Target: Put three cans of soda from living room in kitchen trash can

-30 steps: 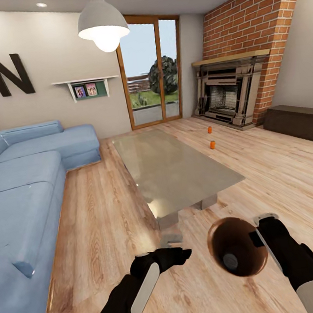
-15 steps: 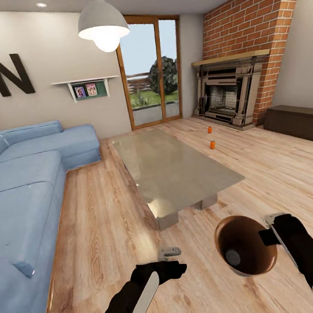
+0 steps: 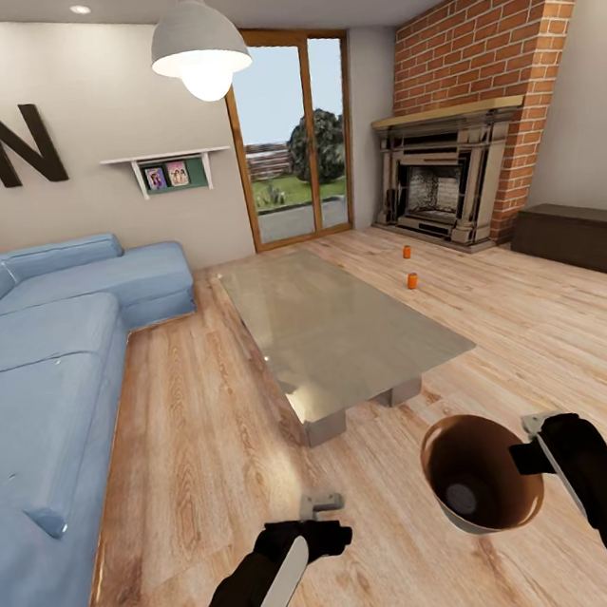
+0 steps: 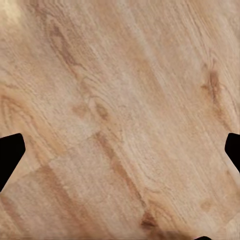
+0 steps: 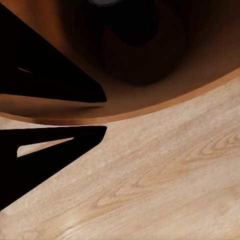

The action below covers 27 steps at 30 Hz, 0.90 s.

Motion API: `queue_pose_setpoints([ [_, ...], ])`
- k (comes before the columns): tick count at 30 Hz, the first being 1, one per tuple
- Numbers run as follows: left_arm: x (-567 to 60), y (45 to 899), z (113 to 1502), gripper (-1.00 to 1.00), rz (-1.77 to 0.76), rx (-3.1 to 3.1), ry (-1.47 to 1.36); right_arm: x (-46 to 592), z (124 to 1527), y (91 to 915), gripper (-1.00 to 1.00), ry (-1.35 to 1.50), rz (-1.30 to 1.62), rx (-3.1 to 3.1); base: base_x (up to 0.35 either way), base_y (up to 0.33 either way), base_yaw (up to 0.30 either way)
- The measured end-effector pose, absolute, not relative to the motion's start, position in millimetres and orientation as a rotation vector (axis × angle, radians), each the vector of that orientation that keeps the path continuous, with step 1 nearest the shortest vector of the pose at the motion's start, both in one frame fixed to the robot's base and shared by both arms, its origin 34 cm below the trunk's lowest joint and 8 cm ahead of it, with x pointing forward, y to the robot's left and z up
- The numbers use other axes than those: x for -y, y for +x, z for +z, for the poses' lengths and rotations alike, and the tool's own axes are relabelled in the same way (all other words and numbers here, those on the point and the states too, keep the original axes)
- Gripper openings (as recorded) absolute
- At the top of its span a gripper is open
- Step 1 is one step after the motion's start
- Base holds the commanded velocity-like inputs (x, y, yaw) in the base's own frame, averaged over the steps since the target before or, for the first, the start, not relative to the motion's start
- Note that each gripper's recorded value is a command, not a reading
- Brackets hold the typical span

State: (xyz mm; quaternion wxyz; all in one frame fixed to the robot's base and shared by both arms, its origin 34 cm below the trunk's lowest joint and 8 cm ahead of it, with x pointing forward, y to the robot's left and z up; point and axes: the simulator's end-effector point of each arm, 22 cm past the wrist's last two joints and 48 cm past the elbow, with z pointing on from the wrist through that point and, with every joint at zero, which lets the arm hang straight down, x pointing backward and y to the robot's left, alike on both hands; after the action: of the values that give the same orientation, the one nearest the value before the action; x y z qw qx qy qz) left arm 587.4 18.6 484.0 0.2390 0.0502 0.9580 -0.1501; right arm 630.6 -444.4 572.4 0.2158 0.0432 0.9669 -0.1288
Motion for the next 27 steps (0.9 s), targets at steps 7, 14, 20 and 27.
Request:
queue_pose_setpoints([
  [7, -26, 586, 478, 1.00, -0.381, -2.638, 0.123, 445, 572, 630, -1.00, 0.120, -0.358, -2.681, 0.000, 0.000, 0.000],
  [14, -52, 571, 448, 1.00, -0.305, -2.727, 0.058, 438, 570, 631, -1.00, 0.115, -0.347, -2.684, 0.000, 0.000, 0.000],
  [20, -58, 565, 440, 1.00, -0.290, -2.752, 0.046, 440, 570, 630, -1.00, 0.104, -0.378, -2.683, 0.000, 0.000, 0.000],
  [27, -60, 564, 439, 1.00, -0.280, -2.756, 0.047, 425, 559, 627, -1.00, 0.091, -0.353, -2.708, 0.000, 0.000, 0.000],
])
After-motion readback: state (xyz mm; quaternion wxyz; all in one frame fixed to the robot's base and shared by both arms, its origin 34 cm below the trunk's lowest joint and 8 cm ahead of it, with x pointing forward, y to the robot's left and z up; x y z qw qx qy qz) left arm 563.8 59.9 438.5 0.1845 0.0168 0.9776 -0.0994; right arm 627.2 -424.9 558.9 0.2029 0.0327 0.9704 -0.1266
